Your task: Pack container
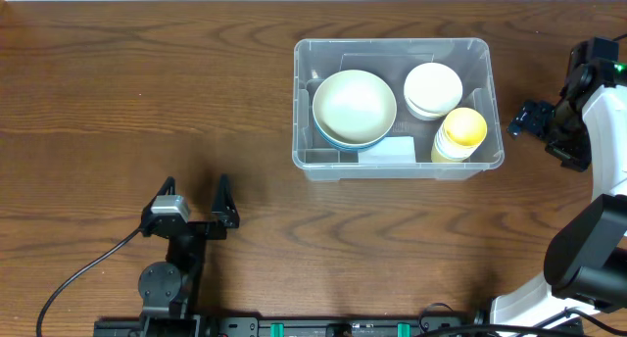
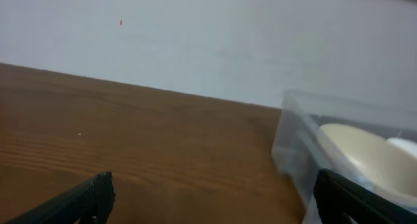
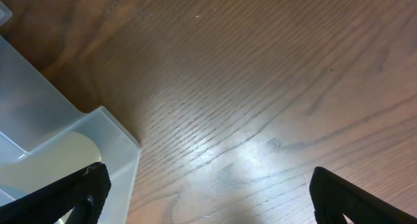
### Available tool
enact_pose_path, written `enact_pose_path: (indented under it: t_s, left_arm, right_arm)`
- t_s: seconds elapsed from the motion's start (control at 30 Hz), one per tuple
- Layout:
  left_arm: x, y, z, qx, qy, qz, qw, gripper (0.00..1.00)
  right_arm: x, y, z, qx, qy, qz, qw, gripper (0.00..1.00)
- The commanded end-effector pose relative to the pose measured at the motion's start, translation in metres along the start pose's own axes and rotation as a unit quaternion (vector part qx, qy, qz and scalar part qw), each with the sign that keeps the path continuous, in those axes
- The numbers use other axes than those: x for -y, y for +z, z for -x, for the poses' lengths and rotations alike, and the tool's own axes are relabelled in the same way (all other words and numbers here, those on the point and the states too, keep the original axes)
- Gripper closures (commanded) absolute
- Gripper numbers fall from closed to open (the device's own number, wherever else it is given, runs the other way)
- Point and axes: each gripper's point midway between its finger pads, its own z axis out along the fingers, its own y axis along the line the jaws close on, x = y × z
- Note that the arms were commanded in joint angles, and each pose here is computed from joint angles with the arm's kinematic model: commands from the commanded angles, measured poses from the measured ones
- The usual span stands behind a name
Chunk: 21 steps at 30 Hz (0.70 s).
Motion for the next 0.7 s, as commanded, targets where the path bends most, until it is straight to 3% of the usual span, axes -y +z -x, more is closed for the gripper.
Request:
enact_pose_path:
  t_s: [0.0, 0.17, 0.67]
  left_arm:
    - [-0.005, -0.001, -0.007, -0.012, 0.053, 0.011, 0.998, 0.02]
    - [-0.012, -0.003, -0.034, -0.068, 0.054, 0.023, 0.996, 0.02]
    - [-0.013, -0.003, -0.034, -0.068, 0.055, 0.025, 0.996, 0.02]
  right_arm:
    - [0.002, -0.001, 0.001, 0.002, 0.008, -0.003, 1.000, 0.01]
    - [0.002, -0.001, 0.001, 0.002, 0.008, -0.003, 1.000, 0.01]
    - [0.002, -0.001, 0.001, 0.002, 0.008, -0.003, 1.000, 0.01]
